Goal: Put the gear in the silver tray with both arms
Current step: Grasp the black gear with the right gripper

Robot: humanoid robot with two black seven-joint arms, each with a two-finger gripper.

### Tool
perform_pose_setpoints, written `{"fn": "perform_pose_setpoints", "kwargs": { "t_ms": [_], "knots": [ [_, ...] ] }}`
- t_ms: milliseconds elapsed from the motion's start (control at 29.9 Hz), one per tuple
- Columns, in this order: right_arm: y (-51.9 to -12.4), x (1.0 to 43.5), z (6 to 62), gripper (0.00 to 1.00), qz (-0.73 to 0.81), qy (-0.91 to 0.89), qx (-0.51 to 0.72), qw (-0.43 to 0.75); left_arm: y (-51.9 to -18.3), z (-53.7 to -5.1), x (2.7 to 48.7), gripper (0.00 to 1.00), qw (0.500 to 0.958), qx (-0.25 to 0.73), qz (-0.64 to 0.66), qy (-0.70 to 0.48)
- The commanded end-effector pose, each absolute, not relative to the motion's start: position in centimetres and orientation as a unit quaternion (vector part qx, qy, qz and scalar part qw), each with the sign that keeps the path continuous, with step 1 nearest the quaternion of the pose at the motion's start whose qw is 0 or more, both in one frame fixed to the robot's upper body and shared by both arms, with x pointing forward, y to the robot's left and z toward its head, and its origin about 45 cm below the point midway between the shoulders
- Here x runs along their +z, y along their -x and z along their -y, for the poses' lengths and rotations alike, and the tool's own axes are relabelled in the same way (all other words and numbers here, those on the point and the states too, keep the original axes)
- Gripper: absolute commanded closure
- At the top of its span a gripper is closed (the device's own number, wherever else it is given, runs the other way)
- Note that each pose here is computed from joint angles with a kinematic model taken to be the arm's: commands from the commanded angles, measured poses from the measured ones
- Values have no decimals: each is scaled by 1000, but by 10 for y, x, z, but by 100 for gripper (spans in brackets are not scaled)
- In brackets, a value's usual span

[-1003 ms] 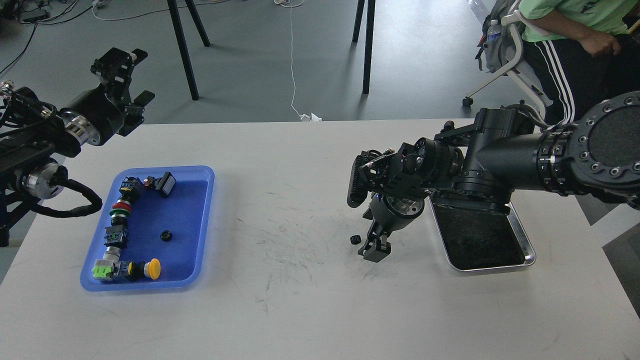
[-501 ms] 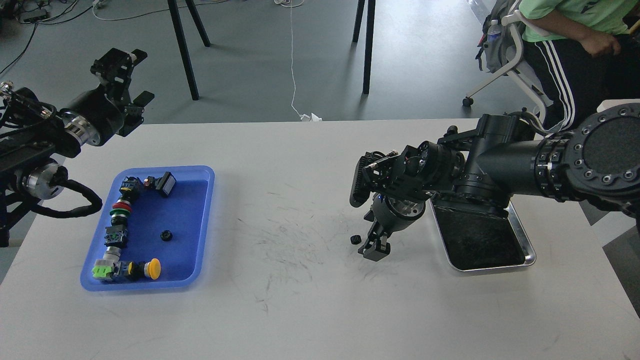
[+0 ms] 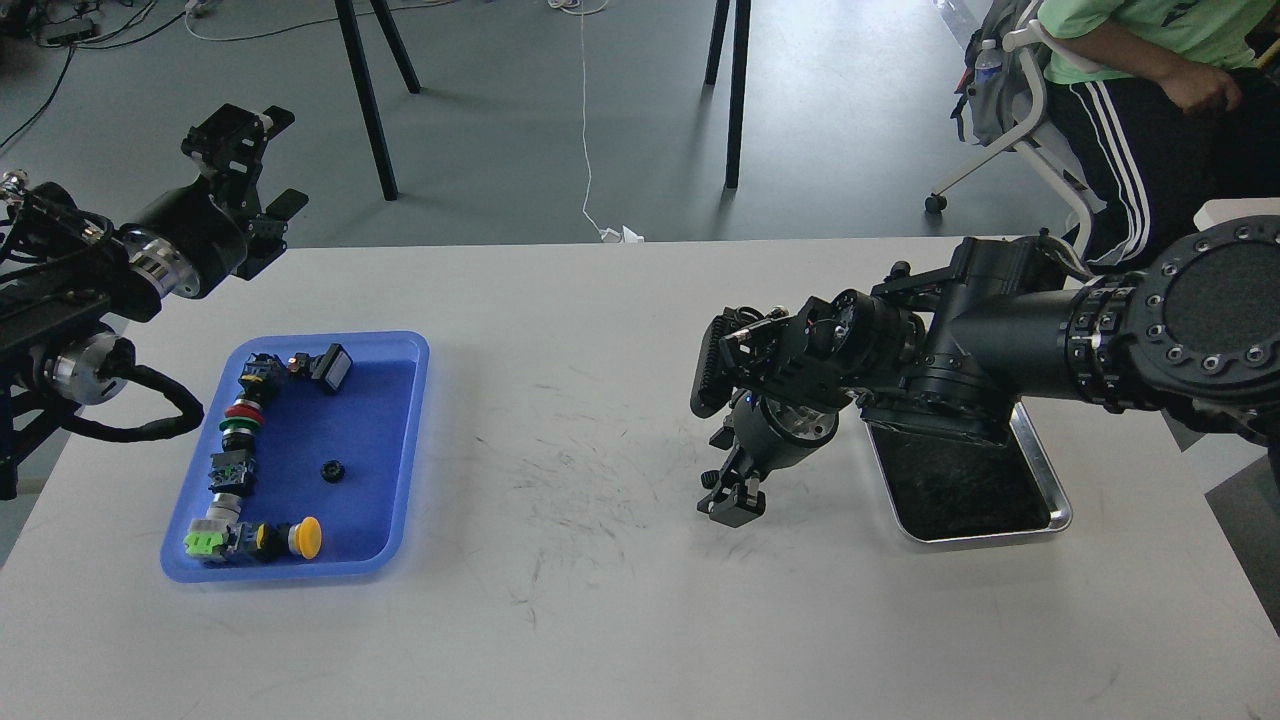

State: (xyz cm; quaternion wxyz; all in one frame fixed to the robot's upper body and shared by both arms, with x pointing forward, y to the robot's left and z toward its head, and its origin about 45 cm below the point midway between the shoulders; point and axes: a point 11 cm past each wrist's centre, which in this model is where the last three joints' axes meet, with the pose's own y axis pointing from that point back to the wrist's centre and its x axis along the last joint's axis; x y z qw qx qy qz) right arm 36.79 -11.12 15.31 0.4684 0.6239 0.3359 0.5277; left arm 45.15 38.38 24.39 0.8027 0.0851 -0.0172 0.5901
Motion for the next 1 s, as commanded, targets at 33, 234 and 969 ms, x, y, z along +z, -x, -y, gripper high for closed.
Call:
{"fn": "perform_pose_setpoints", "kwargs": {
  "t_ms": [33,234,969],
  "knots": [
    [-368,150,114,36,-337,-624,525,471,-451,-384,244,2,803,590,17,-85],
    [-369,147,116,43,-334,-625,523,474,-449,-386,241,2,801,592,13,-86],
    [-371,143,117,64,-323,-630,528,469,-448,-393,243,2,797,598,13,-84]
  ]
}}
